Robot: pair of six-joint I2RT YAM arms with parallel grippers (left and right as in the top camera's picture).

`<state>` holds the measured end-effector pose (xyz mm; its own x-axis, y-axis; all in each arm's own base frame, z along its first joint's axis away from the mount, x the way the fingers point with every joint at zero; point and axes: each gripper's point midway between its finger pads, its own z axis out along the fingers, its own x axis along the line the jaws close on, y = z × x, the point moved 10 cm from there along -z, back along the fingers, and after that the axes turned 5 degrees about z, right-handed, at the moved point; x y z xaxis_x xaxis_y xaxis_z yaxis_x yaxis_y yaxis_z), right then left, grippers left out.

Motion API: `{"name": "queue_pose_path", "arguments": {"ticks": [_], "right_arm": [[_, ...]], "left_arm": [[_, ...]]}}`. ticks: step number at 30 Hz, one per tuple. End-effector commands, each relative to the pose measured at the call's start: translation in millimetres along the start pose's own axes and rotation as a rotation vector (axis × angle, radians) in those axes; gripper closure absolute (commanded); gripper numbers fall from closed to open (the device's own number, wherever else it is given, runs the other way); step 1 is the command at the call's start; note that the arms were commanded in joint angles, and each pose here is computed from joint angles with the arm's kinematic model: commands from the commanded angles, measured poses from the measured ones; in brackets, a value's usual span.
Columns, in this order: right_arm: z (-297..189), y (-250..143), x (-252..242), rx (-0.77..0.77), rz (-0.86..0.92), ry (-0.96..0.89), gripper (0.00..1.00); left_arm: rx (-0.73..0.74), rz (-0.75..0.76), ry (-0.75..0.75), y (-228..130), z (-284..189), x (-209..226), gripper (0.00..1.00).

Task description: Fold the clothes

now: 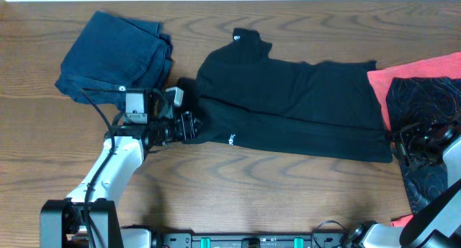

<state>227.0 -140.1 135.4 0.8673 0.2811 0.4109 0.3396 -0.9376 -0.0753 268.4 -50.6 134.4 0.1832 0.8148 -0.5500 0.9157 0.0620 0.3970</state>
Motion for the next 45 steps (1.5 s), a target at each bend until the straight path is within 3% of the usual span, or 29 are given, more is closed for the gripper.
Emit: {"name": "queue_pose_path", "arguments": {"ticks": [1,7,9,12,13,19,26,29,31,33,37,45], "right_arm": [[9,-11,2,0.038,-0.075,-0.018,0.62],[17,-25,12,0.073,-0.175,-0.028,0.62],[18,-29,14,0.079,-0.190,-0.032,0.62],[19,-30,16,0.081,-0.200,-0.038,0.62],[19,-31,16,0.079,-0.203,-0.041,0.62],[20,-31,15,0.076,-0.203,-0.061,0.62],[21,-31,10,0.058,-0.200,-0.105,0.61],[22,-32,6,0.051,-0.199,-0.129,0.61],[24,-32,2,0.039,-0.197,-0.160,0.60],[25,-31,-4,0.016,-0.188,-0.209,0.60],[31,-29,-17,-0.055,-0.131,-0.290,0.58],[50,-39,-31,-0.042,-0.130,-0.237,0.57]], "left_arm": [[0.027,0.049,0.112,-2,2,8,0.38],[0.086,0.048,0.121,-9,15,16,0.39],[0.092,0.057,0.122,-9,21,20,0.52],[0.097,0.093,0.121,-8,30,26,0.79],[0.097,0.104,0.122,-8,30,27,0.92],[-0.034,0.129,0.143,17,14,33,0.94],[-0.154,0.132,0.194,43,-12,40,0.91],[-0.135,0.116,0.202,40,-12,42,0.70],[-0.119,0.107,0.201,38,-12,42,0.51],[-0.104,0.097,0.200,35,-12,42,0.43],[-0.049,0.085,0.200,27,-11,42,0.40],[0.026,0.099,0.242,13,-10,47,0.40]]}}
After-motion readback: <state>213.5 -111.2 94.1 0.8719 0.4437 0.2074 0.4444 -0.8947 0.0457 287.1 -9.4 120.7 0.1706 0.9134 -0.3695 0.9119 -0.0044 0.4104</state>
